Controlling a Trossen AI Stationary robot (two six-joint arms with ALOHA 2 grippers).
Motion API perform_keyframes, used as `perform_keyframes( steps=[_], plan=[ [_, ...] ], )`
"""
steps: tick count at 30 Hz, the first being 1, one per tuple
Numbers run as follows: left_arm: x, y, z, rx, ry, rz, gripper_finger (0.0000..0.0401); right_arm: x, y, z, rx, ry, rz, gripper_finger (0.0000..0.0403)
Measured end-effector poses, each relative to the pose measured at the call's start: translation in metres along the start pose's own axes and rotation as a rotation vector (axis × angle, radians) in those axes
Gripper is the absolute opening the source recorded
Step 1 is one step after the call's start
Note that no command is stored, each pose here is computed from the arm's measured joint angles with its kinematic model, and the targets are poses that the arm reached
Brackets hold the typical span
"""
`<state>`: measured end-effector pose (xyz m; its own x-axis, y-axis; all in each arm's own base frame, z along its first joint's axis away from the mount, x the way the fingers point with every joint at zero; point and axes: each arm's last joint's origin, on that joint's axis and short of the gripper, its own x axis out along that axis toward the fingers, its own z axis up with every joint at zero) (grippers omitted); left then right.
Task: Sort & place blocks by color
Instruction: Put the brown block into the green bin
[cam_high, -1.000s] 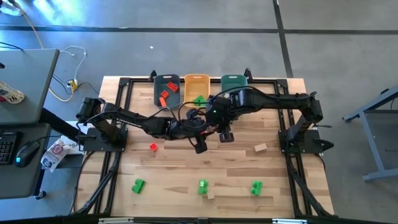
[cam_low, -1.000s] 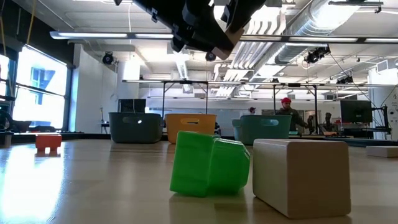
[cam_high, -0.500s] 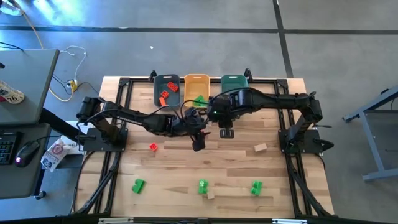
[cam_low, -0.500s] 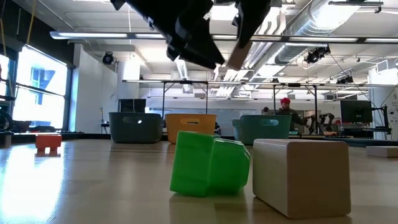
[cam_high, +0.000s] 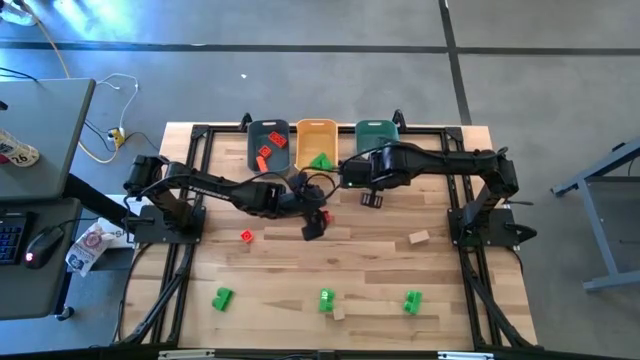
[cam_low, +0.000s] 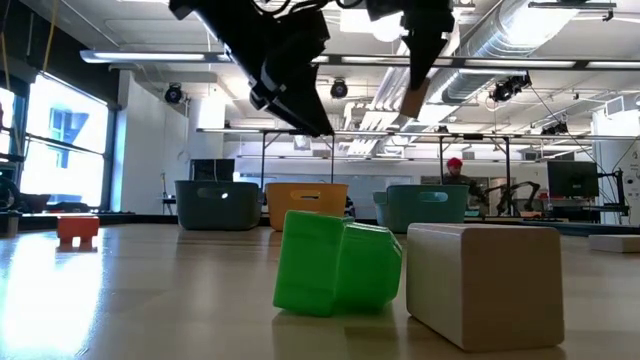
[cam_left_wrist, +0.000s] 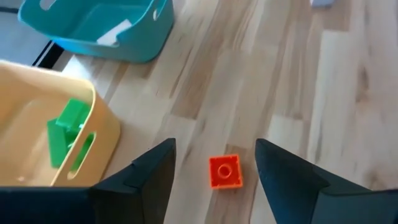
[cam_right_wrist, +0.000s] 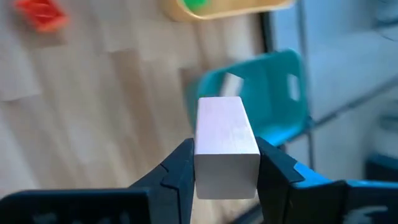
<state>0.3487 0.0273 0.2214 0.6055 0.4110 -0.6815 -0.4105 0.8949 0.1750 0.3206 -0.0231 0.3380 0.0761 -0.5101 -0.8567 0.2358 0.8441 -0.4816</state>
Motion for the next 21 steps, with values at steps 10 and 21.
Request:
perform_keyframes(
  steps=[10, 21],
  plan=[
    [-0.001, 0.004, -0.017, -0.019, 0.166, 0.049, 0.0202, 0.004, -0.016, -0.005, 0.09, 0.032, -0.223, 0.0105],
    [-0.007, 0.008, -0.035, -0.05, 0.349, 0.103, 0.0202, 0.024, -0.057, -0.006, 0.22, 0.089, -0.334, 0.0105]
  ],
)
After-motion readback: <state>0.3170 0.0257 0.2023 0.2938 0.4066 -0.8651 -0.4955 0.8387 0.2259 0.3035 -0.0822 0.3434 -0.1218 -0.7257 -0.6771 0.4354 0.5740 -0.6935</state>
